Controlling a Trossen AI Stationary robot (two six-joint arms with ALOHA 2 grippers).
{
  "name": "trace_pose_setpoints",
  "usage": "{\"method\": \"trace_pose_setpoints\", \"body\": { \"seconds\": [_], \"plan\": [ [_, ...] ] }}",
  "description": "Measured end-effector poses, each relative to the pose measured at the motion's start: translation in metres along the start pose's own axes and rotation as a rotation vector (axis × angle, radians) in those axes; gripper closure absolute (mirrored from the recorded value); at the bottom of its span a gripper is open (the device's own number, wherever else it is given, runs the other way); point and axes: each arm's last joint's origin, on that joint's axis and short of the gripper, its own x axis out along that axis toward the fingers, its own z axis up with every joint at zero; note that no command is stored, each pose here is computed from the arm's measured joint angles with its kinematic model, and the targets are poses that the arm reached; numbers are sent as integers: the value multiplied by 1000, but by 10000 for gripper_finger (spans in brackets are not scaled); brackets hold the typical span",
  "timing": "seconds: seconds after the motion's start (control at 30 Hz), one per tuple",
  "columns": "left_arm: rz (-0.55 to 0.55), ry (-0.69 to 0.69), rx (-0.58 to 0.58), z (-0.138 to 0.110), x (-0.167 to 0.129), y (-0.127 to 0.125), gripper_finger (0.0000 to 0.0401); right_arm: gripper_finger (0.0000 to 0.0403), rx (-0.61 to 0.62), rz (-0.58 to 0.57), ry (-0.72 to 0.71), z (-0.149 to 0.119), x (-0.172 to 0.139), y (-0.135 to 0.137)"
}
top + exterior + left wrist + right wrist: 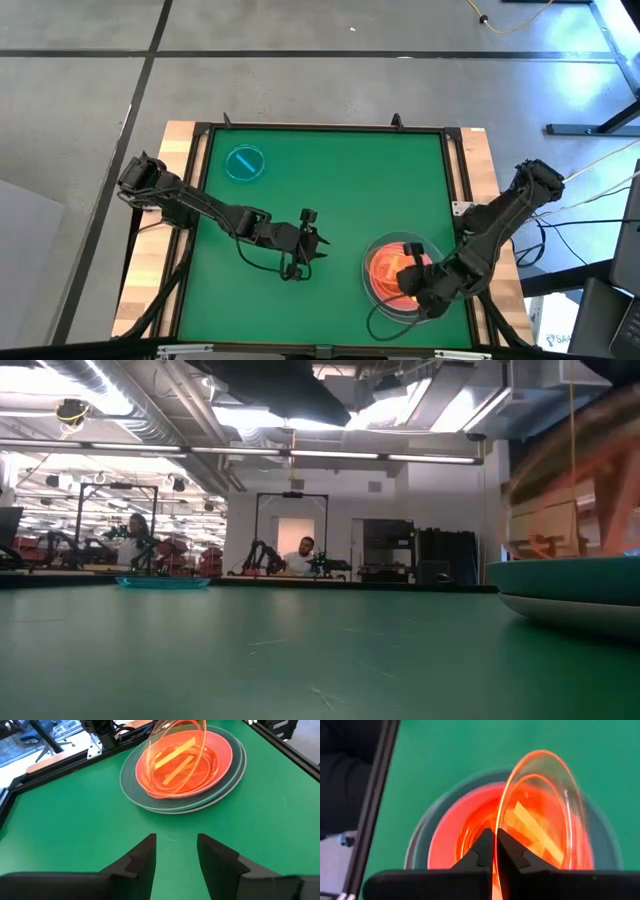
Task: Stack plastic plates
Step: Stack the yellow plate on top of the yellow plate, then stack the blue plate on top of the yellow plate
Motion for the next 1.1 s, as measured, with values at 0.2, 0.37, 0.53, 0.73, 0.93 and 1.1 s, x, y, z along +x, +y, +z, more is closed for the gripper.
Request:
{"method": "trace_pose_setpoints", "body": {
  "seconds": [0.2, 0.37, 0.53, 0.73, 0.93, 1.1],
  "plan": [
    [-8, -1, 0, 0, 0, 0, 265, 396, 86, 32, 61, -22, 29, -4],
    [-4, 0, 0, 0, 0, 0, 266, 371, 112, 113, 43, -24, 40, -4],
    [-4, -1, 0, 0, 0, 0, 266, 306, 116, 154, 25, -22, 40, -1],
    [-4, 5, 4, 0, 0, 0, 266, 234, 69, 210, 21, -18, 37, 2],
    [111, 70, 19, -6, 0, 4, 266, 213, -72, 50, -138, -7, 34, -2],
    [257, 240, 48, -22, 0, 17, 266, 220, -189, -267, -317, 2, 32, -10]
  ]
}}
